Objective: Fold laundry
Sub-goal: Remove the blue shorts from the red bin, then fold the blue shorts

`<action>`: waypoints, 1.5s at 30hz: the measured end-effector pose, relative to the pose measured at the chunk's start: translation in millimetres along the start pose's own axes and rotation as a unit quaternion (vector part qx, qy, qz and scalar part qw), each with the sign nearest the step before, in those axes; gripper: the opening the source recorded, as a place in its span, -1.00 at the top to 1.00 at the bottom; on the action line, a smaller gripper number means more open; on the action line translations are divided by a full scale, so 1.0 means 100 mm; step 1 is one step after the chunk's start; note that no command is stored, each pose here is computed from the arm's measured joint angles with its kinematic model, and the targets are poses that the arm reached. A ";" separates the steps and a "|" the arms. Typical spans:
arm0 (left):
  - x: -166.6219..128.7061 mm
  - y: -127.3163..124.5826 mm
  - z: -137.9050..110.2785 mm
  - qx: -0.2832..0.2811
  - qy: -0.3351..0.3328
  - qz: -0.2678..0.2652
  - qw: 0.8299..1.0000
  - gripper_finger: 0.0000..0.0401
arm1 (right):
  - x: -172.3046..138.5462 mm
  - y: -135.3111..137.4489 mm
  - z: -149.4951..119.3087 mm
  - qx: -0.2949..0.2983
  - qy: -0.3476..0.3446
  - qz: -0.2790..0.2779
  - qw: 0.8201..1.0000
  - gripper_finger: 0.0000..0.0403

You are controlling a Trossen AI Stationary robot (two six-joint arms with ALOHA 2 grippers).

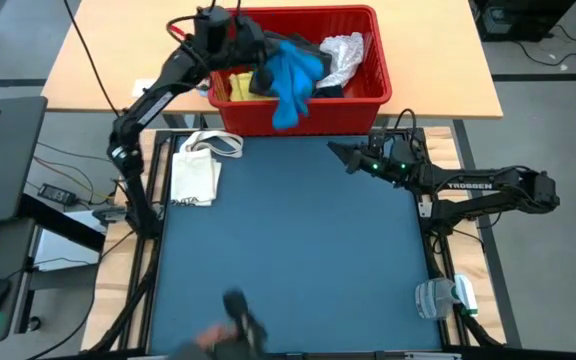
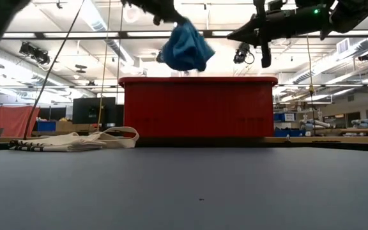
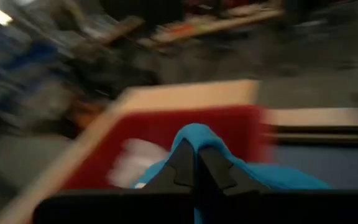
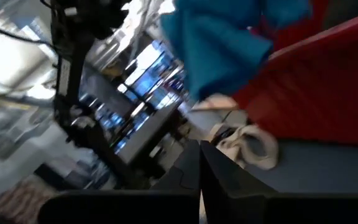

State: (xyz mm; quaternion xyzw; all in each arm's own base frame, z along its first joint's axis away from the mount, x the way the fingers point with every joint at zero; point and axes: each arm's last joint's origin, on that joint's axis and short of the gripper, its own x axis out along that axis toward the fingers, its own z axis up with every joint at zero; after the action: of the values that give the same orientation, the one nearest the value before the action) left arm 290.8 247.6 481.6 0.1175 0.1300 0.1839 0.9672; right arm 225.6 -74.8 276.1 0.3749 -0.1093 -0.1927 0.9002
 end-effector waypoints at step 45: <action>-0.23 -3.44 -1.41 -0.196 0.477 -0.078 0.853 0.16 | -0.33 -0.04 -1.00 0.057 0.417 -0.114 0.900 0.33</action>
State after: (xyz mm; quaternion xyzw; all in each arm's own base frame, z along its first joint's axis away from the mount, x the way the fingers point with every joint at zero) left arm 340.5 -47.2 259.1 -0.1871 0.5457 0.1628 0.8004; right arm 229.0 -0.4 202.1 0.4814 0.3092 -0.1136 0.8122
